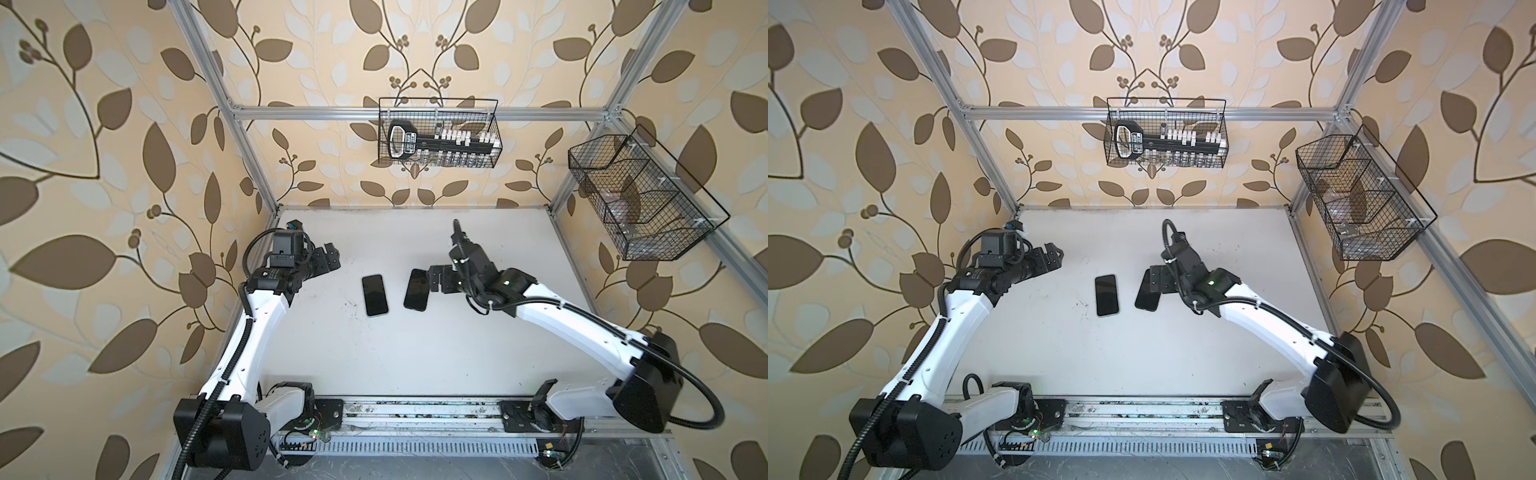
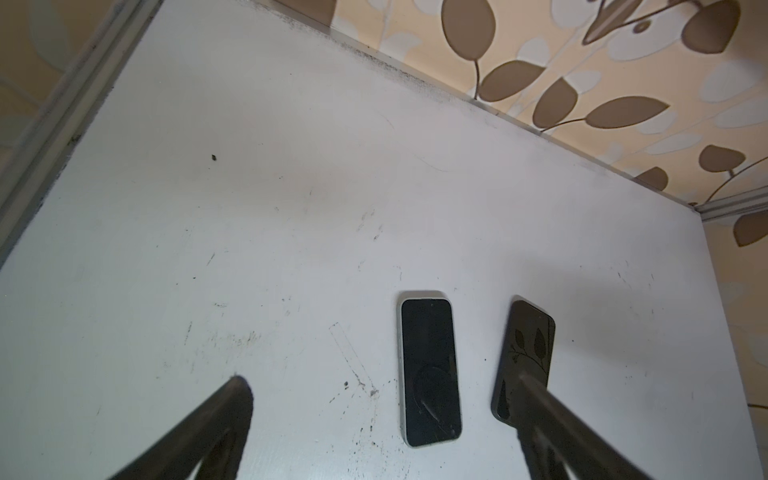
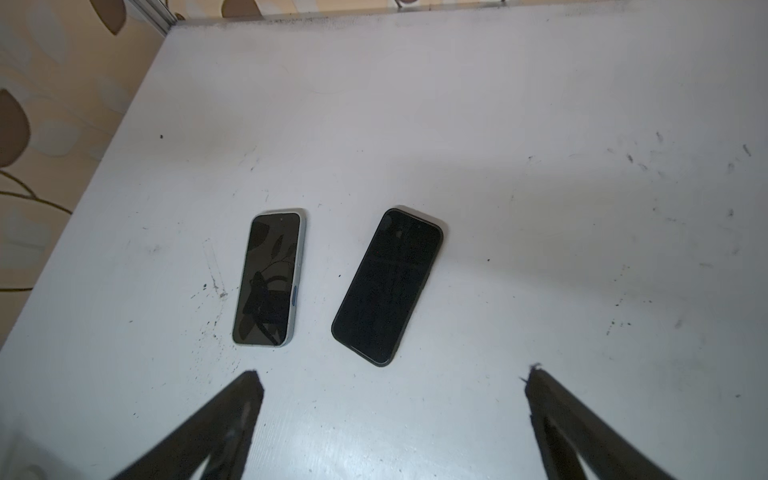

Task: Take the phone out of the phone case
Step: 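Lower the right gripper onto the black-cased phone and grip its near end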

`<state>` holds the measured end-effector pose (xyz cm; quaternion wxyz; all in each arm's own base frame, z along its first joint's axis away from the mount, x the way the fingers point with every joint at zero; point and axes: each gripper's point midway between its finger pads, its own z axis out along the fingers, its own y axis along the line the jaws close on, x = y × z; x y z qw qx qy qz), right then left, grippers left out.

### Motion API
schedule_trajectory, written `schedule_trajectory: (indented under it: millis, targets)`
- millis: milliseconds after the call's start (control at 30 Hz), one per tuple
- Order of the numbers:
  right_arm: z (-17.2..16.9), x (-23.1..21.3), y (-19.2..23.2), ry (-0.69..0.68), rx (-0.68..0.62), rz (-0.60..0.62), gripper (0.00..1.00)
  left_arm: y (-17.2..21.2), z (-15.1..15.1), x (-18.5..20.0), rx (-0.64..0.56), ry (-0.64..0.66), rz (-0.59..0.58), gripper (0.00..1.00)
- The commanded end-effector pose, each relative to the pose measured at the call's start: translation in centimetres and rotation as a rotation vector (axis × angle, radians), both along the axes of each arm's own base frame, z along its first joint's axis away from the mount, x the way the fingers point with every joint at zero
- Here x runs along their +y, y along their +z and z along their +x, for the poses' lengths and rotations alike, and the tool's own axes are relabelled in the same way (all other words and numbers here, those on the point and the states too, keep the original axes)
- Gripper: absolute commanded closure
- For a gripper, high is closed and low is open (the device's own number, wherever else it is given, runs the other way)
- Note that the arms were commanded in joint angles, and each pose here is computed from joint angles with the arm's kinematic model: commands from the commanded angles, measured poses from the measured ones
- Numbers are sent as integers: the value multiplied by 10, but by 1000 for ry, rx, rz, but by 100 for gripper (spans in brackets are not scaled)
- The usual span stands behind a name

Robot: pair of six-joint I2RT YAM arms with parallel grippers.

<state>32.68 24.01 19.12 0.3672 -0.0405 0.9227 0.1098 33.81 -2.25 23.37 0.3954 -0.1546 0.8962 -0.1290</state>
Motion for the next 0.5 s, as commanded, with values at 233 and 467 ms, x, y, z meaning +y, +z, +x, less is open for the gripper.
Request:
schedule_trajectory:
  millis: [233,467]
  targets:
    - [7,38,-42,-177,89,15,0,7,-5,7,-25,44,-8,1]
    - [21,52,-77,-205,161,-10,0,8,-5,6,-27,47,-28,1]
